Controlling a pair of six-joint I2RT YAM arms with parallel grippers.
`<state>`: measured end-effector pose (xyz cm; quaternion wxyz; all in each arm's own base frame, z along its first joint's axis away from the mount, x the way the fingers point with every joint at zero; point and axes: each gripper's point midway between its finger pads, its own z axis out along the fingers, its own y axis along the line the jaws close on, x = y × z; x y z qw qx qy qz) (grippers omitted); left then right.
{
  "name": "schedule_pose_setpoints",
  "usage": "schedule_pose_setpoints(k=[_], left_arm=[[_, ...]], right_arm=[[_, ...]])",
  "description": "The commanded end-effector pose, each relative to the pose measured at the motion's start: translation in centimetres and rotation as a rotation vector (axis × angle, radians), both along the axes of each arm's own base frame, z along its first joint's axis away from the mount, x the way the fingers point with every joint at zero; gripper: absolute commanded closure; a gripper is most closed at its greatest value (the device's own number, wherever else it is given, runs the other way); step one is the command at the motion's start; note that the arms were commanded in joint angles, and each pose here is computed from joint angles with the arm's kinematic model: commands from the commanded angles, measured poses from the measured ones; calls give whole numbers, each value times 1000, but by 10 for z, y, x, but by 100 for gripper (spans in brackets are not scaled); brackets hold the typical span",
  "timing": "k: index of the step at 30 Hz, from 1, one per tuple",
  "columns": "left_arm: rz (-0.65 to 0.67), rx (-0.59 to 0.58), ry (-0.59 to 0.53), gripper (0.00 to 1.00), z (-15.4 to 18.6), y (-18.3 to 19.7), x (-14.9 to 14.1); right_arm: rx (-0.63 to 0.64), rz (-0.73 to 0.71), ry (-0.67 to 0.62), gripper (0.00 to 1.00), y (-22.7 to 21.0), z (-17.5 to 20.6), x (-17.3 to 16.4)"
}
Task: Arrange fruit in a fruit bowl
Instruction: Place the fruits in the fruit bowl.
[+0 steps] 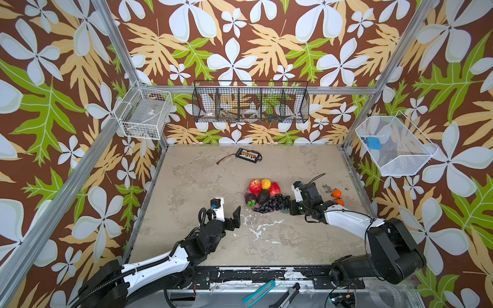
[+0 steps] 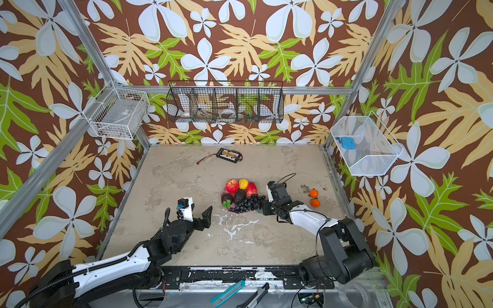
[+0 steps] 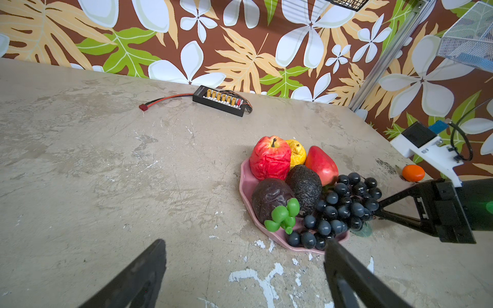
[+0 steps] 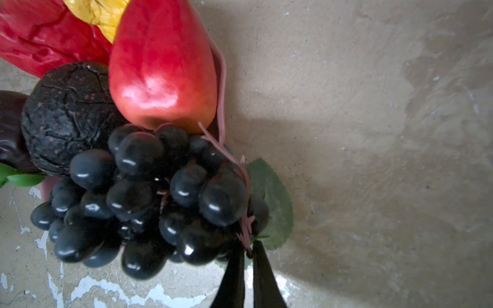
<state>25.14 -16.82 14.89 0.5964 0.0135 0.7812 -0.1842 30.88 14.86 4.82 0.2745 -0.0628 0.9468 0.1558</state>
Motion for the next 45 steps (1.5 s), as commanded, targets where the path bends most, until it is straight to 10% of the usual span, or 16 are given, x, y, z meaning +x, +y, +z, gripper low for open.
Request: schedule_pose_setpoints(k=[1, 45], left_arm=[[7, -6, -19, 7, 6, 0, 2], [5, -8, -20, 7, 7, -1, 2]], right_arm=[[22, 7, -29, 89, 6, 7, 7], [-162, 167, -191, 100, 84, 71, 28]])
